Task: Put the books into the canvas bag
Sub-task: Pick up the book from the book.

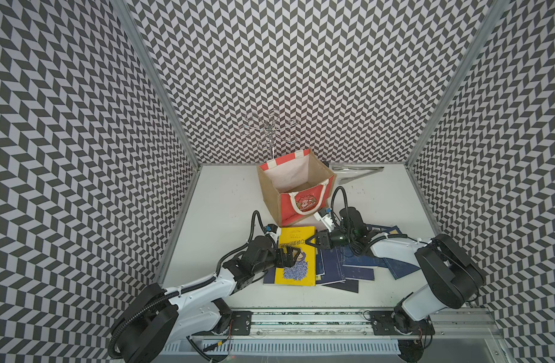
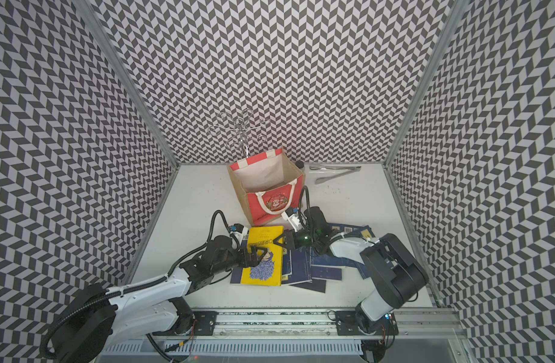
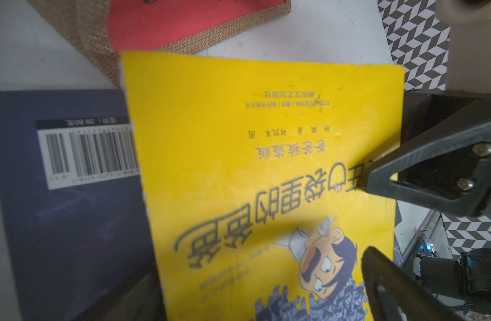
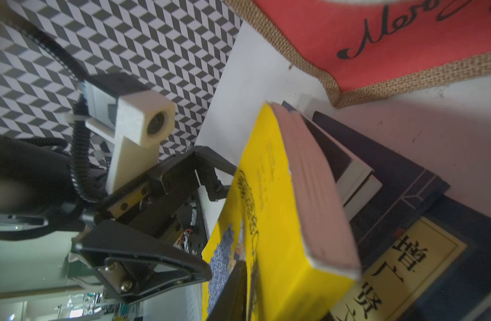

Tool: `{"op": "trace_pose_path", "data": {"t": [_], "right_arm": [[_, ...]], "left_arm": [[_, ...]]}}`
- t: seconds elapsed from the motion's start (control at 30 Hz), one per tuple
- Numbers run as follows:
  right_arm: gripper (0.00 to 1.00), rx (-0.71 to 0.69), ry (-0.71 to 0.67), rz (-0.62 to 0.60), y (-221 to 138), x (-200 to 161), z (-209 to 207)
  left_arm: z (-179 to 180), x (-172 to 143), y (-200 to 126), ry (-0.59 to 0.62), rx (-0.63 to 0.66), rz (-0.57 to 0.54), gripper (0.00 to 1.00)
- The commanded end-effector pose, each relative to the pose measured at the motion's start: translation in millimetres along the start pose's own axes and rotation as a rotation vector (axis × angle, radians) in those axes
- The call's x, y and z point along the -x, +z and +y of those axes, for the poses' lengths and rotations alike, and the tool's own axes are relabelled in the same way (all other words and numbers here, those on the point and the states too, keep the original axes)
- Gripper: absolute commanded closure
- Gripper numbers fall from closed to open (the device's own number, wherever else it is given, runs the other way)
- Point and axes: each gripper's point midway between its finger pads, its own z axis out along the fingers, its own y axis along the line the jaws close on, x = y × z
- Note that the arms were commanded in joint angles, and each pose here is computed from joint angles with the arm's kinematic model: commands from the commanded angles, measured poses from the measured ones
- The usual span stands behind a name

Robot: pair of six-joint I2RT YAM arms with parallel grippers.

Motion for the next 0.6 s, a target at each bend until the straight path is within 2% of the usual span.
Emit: {"op": "trace_pose_path", "data": {"t": [0.0,0.13,0.37,0.57], "right_arm": [[0.86,0.010,-0.072,-0.040,-6,11,11],[1.00,0.010,-0.114,-0.097,-25,20,26],[1.00,0.003,-0.219,-0.266,-80,39,62],[1.00,-0.031,-0.207,-0.556,-152,73,93]], "left_arm": [[-14,6,-4,0.042,-0.034,0.000,0.00],[-33,23,-19,0.108,-0.082,-0.043,0.00],[-72,52,-69,0.140,-0.242,-0.207,0.01],[-97,62,-99,0.171,-0.379,-0.303,0.00]]}}
